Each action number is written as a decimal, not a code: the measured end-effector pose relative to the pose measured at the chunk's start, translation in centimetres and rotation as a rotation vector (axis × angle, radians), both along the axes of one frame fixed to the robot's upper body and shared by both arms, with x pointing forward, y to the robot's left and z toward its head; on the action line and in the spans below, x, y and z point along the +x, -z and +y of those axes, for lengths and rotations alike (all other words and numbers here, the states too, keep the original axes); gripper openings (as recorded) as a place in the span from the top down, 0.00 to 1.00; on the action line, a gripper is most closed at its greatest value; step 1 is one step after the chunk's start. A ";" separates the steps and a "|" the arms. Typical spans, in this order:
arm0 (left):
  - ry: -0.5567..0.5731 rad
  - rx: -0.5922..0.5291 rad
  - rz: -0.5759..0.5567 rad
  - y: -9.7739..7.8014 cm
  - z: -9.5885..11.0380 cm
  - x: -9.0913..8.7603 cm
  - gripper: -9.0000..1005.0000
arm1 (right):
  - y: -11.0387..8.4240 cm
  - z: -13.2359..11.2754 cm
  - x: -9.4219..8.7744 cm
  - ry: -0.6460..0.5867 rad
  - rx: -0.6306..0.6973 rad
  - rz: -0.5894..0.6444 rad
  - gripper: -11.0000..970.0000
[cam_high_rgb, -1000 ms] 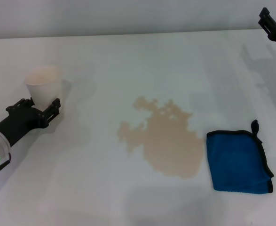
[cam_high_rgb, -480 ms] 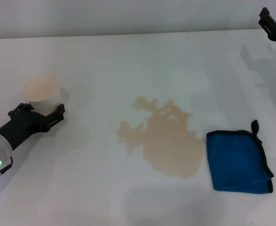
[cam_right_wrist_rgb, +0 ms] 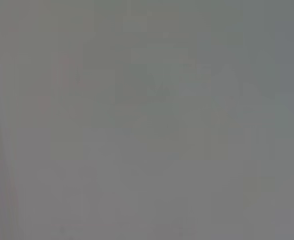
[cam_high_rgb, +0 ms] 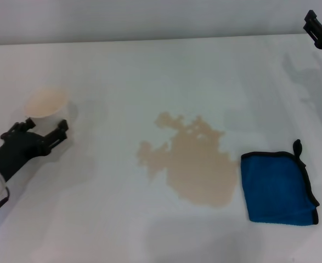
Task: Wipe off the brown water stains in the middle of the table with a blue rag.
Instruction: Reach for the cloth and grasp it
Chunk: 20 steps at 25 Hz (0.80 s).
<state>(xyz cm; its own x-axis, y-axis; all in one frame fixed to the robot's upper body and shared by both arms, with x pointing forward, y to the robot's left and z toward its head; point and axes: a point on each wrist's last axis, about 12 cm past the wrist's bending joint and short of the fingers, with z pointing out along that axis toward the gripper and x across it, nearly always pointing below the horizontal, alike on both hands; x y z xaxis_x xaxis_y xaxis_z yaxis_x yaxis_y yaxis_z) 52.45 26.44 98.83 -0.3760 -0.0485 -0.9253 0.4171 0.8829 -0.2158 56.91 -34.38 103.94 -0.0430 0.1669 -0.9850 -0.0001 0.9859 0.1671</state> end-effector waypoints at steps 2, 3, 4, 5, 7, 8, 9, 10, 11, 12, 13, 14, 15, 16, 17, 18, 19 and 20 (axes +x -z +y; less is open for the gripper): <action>-0.022 -0.026 -0.011 0.0 0.4 -0.6 0.13 | 0.0 0.0 0.0 -0.001 0.001 0.000 0.13; -0.034 -0.036 -0.014 0.1 0.7 -0.9 0.13 | 0.0 0.1 0.0 -0.001 0.001 -0.001 0.13; -0.041 -0.042 -0.015 0.2 0.9 -1.2 0.13 | 0.0 0.1 0.0 -0.001 0.001 -0.001 0.13; -0.047 -0.048 -0.015 0.3 1.1 -1.5 0.13 | 0.0 0.1 0.0 -0.001 0.002 -0.001 0.13; -0.053 -0.061 -0.014 0.5 1.3 -2.2 0.13 | 0.0 0.1 0.0 0.001 0.005 -0.002 0.13; -0.054 -0.065 -0.014 0.5 1.3 -2.4 0.13 | 0.0 0.1 0.0 0.001 0.006 -0.004 0.13; -0.054 -0.071 -0.013 0.6 1.3 -2.6 0.13 | -0.1 0.1 0.1 0.001 0.007 -0.007 0.13; -0.051 -0.079 -0.011 0.7 1.3 -2.8 0.13 | -0.2 0.1 0.1 0.001 0.008 -0.010 0.13; -0.046 -0.089 -0.012 0.7 1.1 -3.0 0.13 | -0.2 0.2 0.2 0.000 0.008 -0.013 0.13; -0.036 -0.118 -0.018 0.7 0.9 -3.6 0.13 | -0.3 0.2 0.2 -0.001 0.009 -0.015 0.13; -0.036 -0.118 -0.018 0.7 0.9 -3.6 0.13 | -0.3 0.3 0.3 -0.002 0.009 -0.017 0.13; -0.030 -0.142 -0.030 0.6 0.8 -4.1 0.13 | -0.4 0.3 0.4 -0.003 0.009 -0.019 0.13; -0.025 -0.168 -0.048 0.5 0.8 -4.6 0.13 | -0.4 0.3 0.4 -0.003 0.009 -0.020 0.13; -0.024 -0.196 -0.066 0.4 0.8 -5.3 0.13 | -0.5 0.3 0.4 -0.003 0.010 -0.021 0.13; -0.022 -0.224 -0.090 0.1 0.8 -5.9 0.13 | -0.5 0.3 0.5 -0.002 0.013 -0.022 0.13; -0.022 -0.257 -0.117 -0.1 0.8 -6.6 0.13 | -0.5 0.3 0.5 -0.001 0.016 -0.022 0.13; -0.029 -0.289 -0.143 -0.3 0.9 -7.3 0.13 | -0.5 0.2 0.5 0.000 0.020 -0.024 0.13; -0.034 -0.319 -0.167 -0.5 1.0 -7.9 0.13 | -0.6 0.2 0.6 0.000 0.022 -0.026 0.13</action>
